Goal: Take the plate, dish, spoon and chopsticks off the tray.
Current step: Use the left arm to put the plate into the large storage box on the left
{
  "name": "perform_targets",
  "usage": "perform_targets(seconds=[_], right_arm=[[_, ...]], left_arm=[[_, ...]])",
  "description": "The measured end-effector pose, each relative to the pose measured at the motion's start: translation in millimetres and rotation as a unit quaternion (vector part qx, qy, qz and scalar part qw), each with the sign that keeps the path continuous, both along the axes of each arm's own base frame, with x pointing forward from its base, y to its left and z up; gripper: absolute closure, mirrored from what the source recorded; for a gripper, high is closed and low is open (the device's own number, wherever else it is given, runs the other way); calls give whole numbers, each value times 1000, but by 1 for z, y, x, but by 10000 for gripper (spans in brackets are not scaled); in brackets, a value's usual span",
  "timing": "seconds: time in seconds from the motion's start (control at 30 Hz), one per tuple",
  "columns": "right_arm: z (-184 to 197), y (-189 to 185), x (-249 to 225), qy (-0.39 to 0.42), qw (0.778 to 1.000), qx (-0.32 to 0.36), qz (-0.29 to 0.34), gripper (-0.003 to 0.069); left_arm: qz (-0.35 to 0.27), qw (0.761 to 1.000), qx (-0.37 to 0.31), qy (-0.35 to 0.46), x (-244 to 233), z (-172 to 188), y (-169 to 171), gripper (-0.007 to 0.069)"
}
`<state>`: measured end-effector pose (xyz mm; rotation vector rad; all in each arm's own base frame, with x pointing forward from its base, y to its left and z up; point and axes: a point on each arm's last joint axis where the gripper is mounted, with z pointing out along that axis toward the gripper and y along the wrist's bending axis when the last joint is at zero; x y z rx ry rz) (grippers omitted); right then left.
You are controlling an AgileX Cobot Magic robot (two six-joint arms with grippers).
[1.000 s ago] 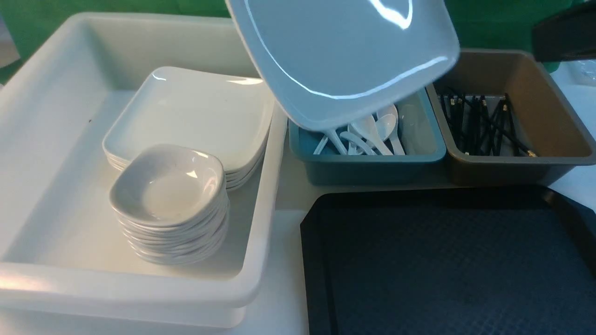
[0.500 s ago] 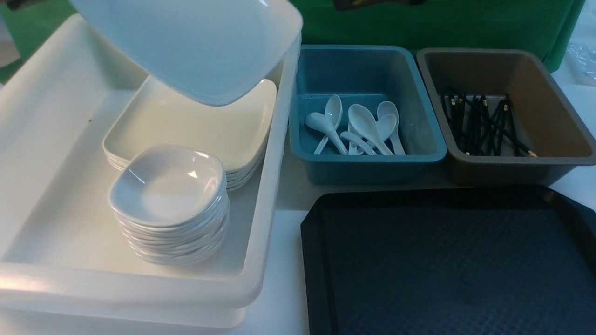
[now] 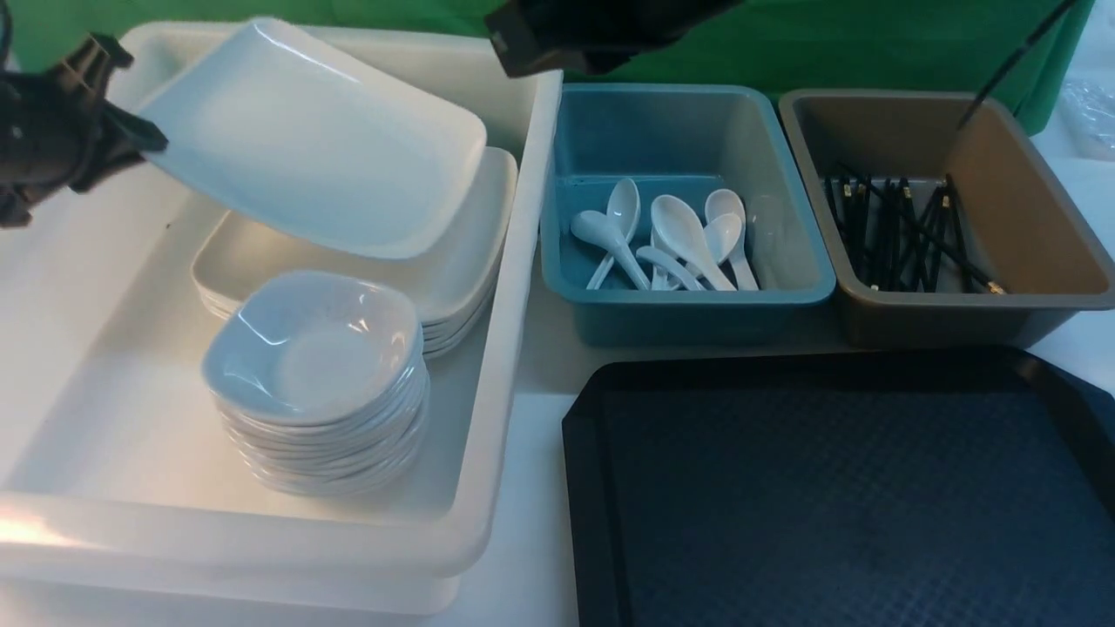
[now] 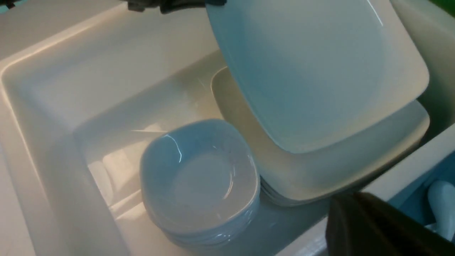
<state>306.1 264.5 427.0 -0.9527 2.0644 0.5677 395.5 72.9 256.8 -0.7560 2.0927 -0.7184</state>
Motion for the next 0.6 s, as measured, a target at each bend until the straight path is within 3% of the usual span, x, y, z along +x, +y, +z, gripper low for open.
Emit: perform_targets(seconds=[0.43, 0.6], right_arm=[[-15, 5, 13, 17, 999, -5, -34, 635], [-16, 5, 13, 18, 999, -5, -34, 635]], left_arm=[[-57, 998, 13, 33, 4, -22, -11, 575], [-69, 995, 32, 64, 0, -28, -11, 428]])
